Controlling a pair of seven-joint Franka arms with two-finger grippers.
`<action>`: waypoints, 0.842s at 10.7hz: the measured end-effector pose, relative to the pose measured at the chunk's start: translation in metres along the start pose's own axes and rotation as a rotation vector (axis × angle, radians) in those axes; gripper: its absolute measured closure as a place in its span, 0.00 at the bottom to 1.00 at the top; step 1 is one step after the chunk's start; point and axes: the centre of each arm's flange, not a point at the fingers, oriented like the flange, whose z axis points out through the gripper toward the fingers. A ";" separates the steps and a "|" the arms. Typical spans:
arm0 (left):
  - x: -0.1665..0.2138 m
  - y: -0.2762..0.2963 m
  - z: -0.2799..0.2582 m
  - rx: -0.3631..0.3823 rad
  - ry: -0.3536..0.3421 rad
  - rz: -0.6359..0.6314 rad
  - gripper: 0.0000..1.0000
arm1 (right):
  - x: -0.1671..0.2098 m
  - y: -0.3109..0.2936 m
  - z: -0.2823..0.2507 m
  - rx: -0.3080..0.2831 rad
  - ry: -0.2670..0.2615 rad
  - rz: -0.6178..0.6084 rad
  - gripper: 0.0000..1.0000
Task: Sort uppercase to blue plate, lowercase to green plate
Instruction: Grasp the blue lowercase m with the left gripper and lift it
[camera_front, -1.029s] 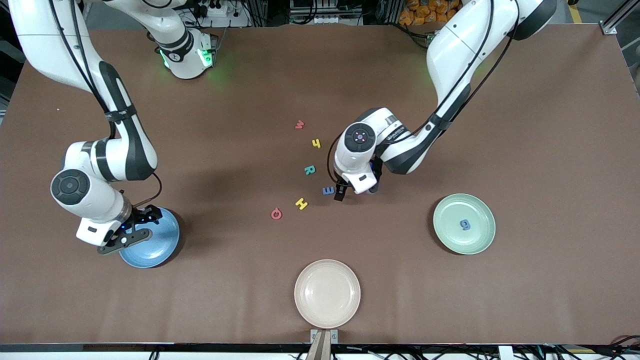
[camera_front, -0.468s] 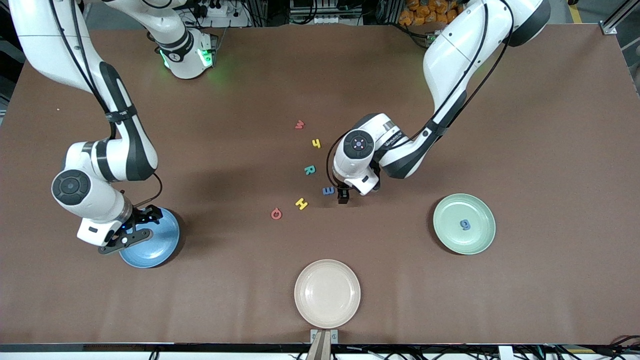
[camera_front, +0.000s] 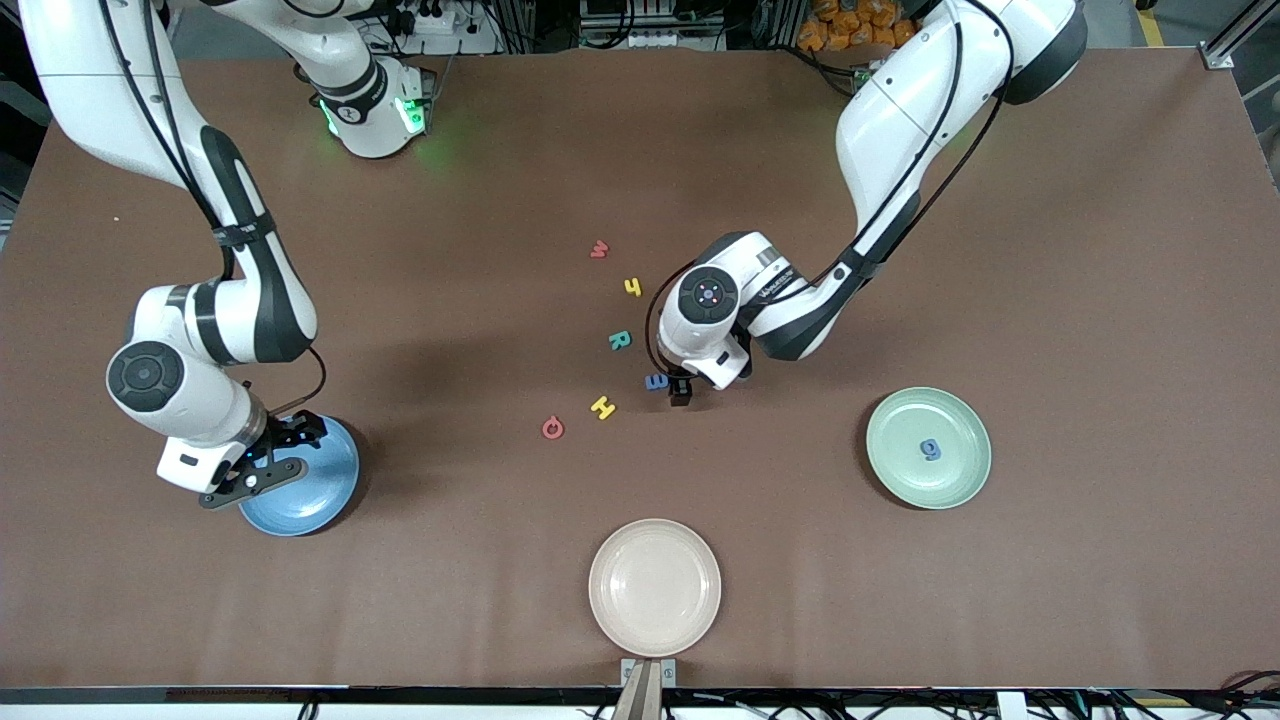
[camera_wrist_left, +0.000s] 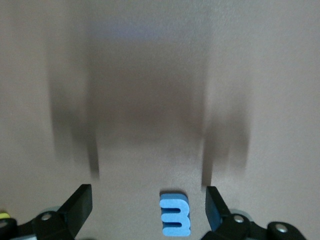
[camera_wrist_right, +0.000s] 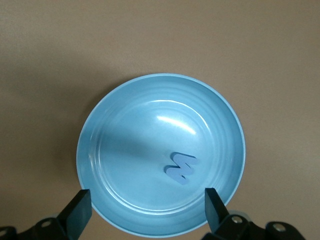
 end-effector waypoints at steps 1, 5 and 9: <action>-0.004 -0.001 0.000 -0.002 -0.004 0.003 0.00 | 0.000 0.000 0.001 0.000 0.000 0.000 0.00; -0.008 0.004 0.001 -0.010 -0.010 0.001 0.01 | 0.000 0.000 0.002 0.000 0.000 0.000 0.00; -0.014 0.002 0.007 -0.007 -0.011 0.010 0.07 | 0.000 0.000 0.004 0.001 -0.001 -0.001 0.00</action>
